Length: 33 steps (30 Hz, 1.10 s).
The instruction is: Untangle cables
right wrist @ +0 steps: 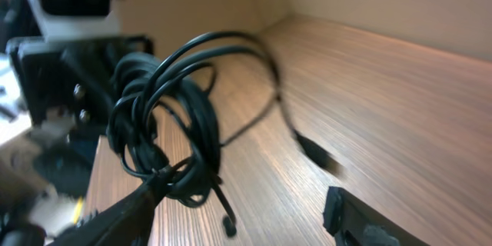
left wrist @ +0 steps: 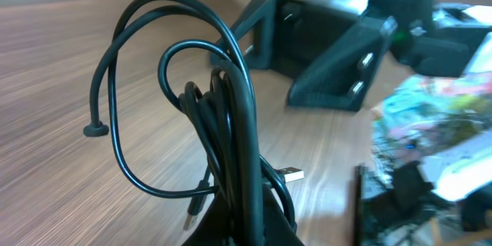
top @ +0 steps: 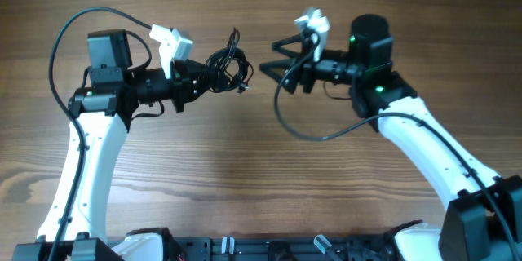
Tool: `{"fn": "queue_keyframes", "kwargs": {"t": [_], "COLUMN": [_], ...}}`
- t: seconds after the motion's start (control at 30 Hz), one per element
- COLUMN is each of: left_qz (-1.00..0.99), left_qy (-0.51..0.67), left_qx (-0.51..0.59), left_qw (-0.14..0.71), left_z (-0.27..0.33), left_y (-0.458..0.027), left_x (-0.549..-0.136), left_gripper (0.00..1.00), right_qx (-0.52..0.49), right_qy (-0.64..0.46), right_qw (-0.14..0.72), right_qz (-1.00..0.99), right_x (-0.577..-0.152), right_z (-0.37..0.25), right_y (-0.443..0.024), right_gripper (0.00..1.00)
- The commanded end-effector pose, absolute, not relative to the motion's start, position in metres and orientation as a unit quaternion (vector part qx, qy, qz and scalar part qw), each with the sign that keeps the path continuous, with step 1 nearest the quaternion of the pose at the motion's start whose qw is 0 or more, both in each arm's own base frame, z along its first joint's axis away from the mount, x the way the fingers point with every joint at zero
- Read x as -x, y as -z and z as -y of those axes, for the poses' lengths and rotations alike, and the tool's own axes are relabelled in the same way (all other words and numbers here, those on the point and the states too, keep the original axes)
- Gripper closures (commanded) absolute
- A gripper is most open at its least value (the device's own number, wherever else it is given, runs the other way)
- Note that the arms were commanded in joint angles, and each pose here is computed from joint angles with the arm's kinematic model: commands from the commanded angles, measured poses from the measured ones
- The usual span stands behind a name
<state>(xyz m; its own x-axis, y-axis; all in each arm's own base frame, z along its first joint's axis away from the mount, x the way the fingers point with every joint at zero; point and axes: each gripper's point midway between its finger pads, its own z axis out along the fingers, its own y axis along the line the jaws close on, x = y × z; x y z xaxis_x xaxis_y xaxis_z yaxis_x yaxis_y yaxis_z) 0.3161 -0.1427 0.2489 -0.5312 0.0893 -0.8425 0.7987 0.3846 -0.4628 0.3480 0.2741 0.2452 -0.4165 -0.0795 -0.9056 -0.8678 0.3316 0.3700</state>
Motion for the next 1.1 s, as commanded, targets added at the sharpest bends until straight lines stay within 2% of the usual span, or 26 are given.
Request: {"fn": "queue_keyframes", "kwargs": {"t": [0.0, 0.03, 0.1, 0.17, 0.2, 0.3, 0.47, 0.67, 0.8, 0.97, 1.07], "left_qz": [-0.682, -0.682, -0.684, -0.684, -0.685, -0.728, -0.740, -0.751, -0.757, -0.753, -0.744], "left_qy": [0.525, 0.526, 0.527, 0.527, 0.526, 0.472, 0.456, 0.451, 0.457, 0.494, 0.515], "left_qx": [-0.328, -0.327, -0.325, -0.324, -0.324, -0.311, -0.307, -0.299, -0.291, -0.281, -0.282], "left_qw": [0.390, 0.389, 0.386, 0.386, 0.386, 0.388, 0.387, 0.378, 0.365, 0.333, 0.319], "left_z": [0.149, 0.149, 0.149, 0.149, 0.149, 0.142, 0.139, 0.139, 0.139, 0.148, 0.158], "left_y": [-0.274, -0.274, -0.273, -0.273, -0.272, -0.254, -0.249, -0.244, -0.241, -0.242, -0.247], "left_x": [-0.299, -0.299, -0.298, -0.298, -0.299, -0.313, -0.317, -0.316, -0.312, -0.297, -0.291], "left_gripper": [0.96, 0.96, 0.96, 0.96, 0.96, 0.96, 0.96, 0.96, 0.96, 0.93, 0.96], "right_qx": [0.412, 0.417, 0.421, 0.420, 0.417, 0.392, 0.369, 0.350, 0.284, 0.276, 0.279], "right_qy": [-0.442, -0.437, -0.434, -0.435, -0.436, -0.444, -0.528, -0.565, -0.489, -0.480, -0.481], "right_qw": [0.444, 0.445, 0.445, 0.437, 0.428, 0.386, 0.345, 0.401, 0.483, 0.496, 0.492], "right_qz": [-0.662, -0.661, -0.661, -0.667, -0.674, -0.707, -0.683, -0.631, -0.668, -0.668, -0.670], "right_x": [-0.332, -0.331, -0.331, -0.329, -0.328, -0.323, -0.297, -0.295, -0.339, -0.342, -0.338], "right_z": [-0.297, -0.299, -0.299, -0.298, -0.297, -0.292, -0.296, -0.294, -0.283, -0.292, -0.306], "right_y": [-0.247, -0.245, -0.244, -0.240, -0.236, -0.221, -0.257, -0.322, -0.320, -0.321, -0.315], "right_gripper": [0.35, 0.41, 0.46, 0.75, 0.85, 0.96, 0.96, 0.96, 0.96, 0.96, 0.95]}}
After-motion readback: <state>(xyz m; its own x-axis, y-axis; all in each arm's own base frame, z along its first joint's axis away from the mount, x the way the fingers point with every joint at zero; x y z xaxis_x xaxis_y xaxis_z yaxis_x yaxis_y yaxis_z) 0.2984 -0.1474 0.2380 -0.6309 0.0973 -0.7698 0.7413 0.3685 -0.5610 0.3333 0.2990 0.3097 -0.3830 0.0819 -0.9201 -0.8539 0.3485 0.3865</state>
